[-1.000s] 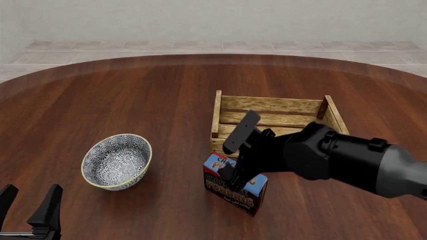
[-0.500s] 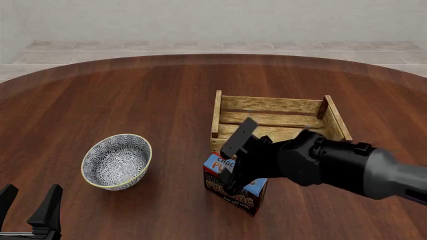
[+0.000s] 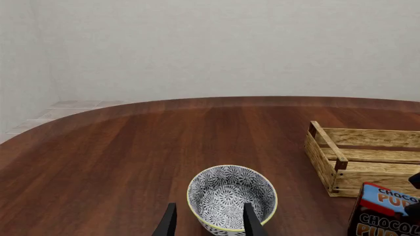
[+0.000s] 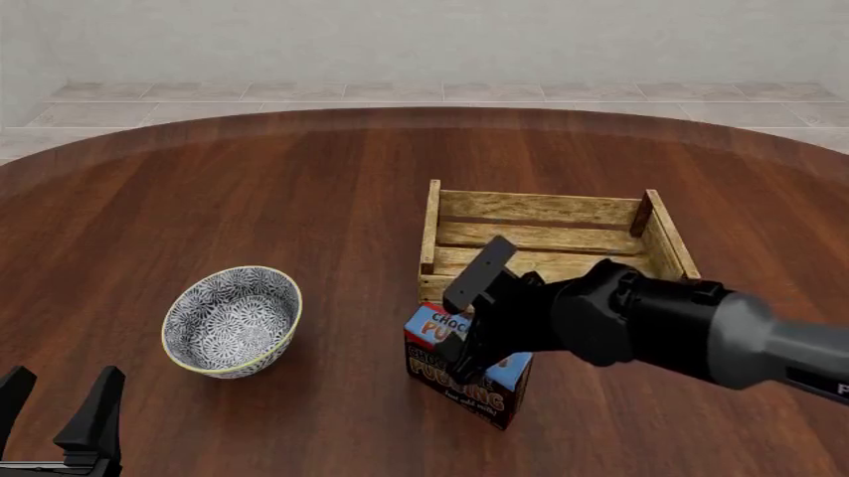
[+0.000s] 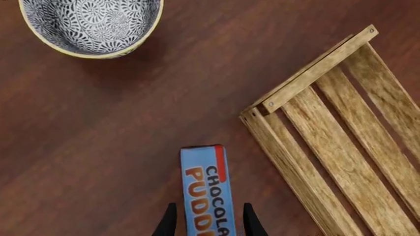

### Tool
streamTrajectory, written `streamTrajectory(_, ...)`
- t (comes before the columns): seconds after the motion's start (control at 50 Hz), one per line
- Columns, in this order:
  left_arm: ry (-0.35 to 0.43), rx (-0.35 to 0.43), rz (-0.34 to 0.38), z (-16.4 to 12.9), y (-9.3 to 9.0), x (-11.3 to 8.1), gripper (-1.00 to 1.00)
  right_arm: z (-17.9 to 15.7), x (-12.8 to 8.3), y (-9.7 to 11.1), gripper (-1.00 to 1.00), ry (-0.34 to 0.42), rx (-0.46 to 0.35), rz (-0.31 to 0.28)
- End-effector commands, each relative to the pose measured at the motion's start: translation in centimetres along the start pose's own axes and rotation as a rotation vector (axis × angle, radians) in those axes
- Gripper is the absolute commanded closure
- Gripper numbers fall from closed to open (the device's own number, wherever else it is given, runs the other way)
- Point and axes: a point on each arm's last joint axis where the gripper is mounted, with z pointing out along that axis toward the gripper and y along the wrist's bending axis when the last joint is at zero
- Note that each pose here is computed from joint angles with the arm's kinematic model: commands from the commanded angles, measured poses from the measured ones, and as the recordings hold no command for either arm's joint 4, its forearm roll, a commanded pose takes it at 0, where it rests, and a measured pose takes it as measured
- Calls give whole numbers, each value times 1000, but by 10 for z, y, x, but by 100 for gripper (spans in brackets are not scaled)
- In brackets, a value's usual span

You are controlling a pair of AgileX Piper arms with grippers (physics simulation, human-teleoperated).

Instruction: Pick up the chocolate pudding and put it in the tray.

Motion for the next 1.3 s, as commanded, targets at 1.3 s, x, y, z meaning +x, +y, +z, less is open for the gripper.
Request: streamTrajectory(1.3, 0, 0, 0, 0, 0, 0, -100, 25, 11, 2, -100, 20, -2, 61)
